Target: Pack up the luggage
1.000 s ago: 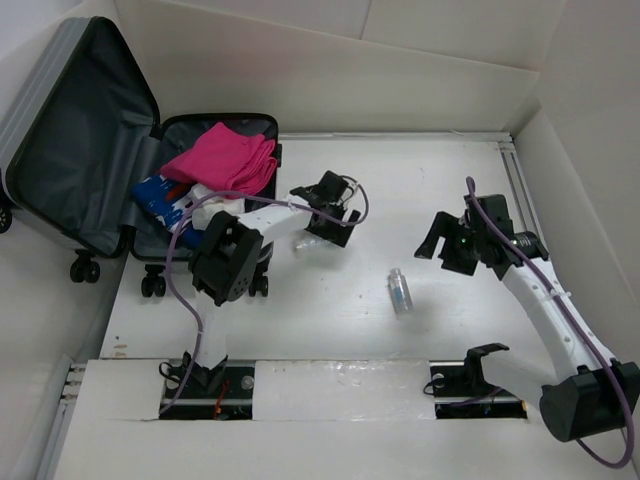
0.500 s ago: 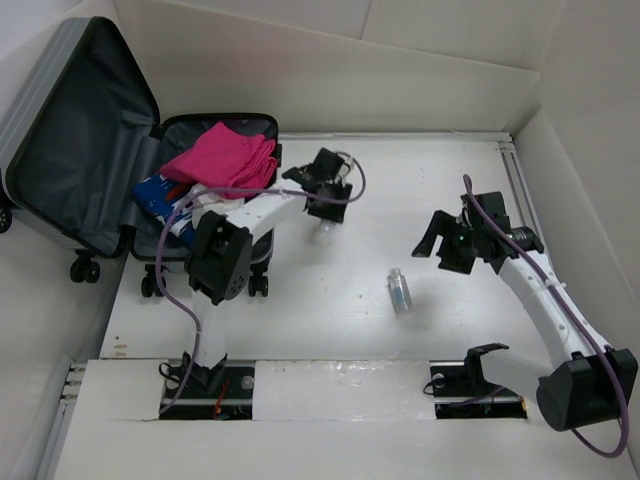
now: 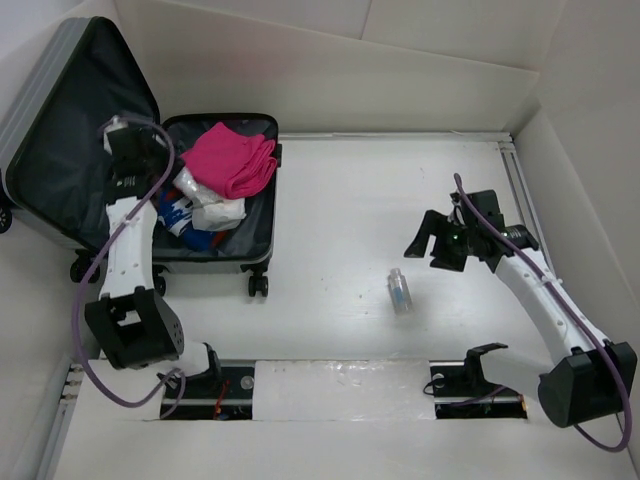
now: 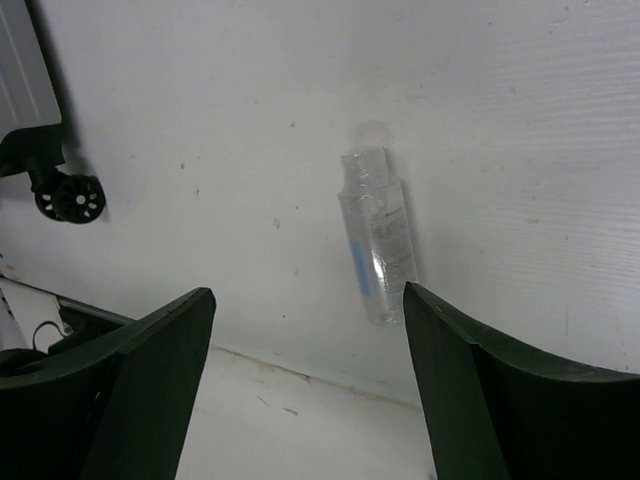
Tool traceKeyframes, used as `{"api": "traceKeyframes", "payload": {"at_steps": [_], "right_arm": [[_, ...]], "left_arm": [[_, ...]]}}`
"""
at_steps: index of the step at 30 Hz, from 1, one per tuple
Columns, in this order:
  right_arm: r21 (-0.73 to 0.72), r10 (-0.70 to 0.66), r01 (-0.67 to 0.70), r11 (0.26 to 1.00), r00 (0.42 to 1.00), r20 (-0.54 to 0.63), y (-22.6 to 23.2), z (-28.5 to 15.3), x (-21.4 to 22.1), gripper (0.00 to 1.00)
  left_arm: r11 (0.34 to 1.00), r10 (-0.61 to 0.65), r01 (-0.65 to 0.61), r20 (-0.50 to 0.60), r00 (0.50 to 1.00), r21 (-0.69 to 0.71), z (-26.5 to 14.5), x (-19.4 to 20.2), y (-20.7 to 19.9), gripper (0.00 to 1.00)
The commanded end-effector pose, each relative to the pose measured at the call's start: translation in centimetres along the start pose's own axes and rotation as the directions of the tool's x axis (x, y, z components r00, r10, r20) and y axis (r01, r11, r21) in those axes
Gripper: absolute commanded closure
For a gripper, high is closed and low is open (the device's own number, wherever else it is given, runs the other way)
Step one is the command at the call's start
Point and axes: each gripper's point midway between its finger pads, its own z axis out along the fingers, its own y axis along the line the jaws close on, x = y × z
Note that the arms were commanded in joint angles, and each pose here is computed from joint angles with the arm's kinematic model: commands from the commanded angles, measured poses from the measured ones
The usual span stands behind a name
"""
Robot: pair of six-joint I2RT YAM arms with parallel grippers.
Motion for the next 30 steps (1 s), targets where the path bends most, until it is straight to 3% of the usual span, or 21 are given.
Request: {"api": "traceKeyframes", "payload": {"at_steps": [1,7,8,11,12,14,17,19,21,22,25,28,30], "right_arm": [[-0.091,-0.07,0.074,0.993,0.996,0.052,2.9,-0.5,-1.6,0.18],[-0.101,-0.087,0.091,0.991,0.995,0.041,3.4,-0.2,-1.2,0.18],[-0.101,-0.087,0.091,0.991,0.995,0.041,3.4,-0.2,-1.2,0.16],[-0.064,-0.099,0.102,0.993,0.994,0.048,3.0,0.0,-1.1,0.08],[-0.052,-0.088,0.091,0.994,0.995,0.055,2.9,0.0,-1.2,0.08],[-0.024,-0.071,0.072,0.997,0.996,0.046,2.2,0.3,-0.9,0.06],[0.008,-0.041,0.041,0.999,0.998,0.045,1.6,0.7,-0.8,0.05],[0.047,-0.004,0.002,0.999,0.999,0.032,0.7,1.5,-0.6,0.07],[0.095,0.005,-0.006,0.995,1.0,0.014,-0.6,2.3,0.1,0.08],[0.117,0.009,-0.009,0.993,1.0,0.004,-1.2,2.9,0.4,0.1],[0.145,0.009,0.003,0.989,0.997,-0.077,-2.2,4.6,2.6,0.17],[0.146,-0.011,0.03,0.989,0.992,-0.128,-1.9,5.8,4.3,0.17],[0.148,-0.018,0.044,0.988,0.985,-0.17,-1.3,6.6,5.6,0.17]], "left_arm": [[0.987,-0.159,0.159,0.006,0.987,-0.009,-1.5,1.1,2.0,0.86],[0.961,-0.15,0.141,-0.02,0.988,-0.239,-0.5,3.2,7.8,0.73],[0.95,-0.15,0.136,-0.028,0.988,-0.28,-0.7,3.4,8.5,0.61],[0.947,-0.142,0.151,0.051,0.989,-0.283,-1.9,1.7,8.3,0.0],[0.964,-0.125,0.149,0.118,0.985,-0.221,-3.1,-0.2,6.9,0.0],[0.988,-0.088,0.102,0.125,0.988,-0.112,-4.2,-0.8,3.5,0.0],[0.999,0.013,-0.015,0.067,0.998,0.04,-5.4,0.9,-3.5,0.0],[0.974,0.134,-0.128,-0.02,0.991,0.185,-6.1,5.7,-9.4,0.01],[0.951,0.21,-0.188,-0.068,0.975,0.244,-6.5,9.5,-12.3,0.01],[0.926,0.276,-0.229,-0.124,0.953,0.299,-7.0,13.5,-14.5,0.01],[0.895,0.36,-0.28,-0.192,0.913,0.347,-7.5,18.8,-16.1,0.01],[0.894,0.353,-0.252,-0.239,0.904,0.37,-7.2,21.0,-15.7,0.03],[0.888,0.341,-0.241,-0.212,0.916,0.391,-8.2,20.2,-16.0,0.03]]}}
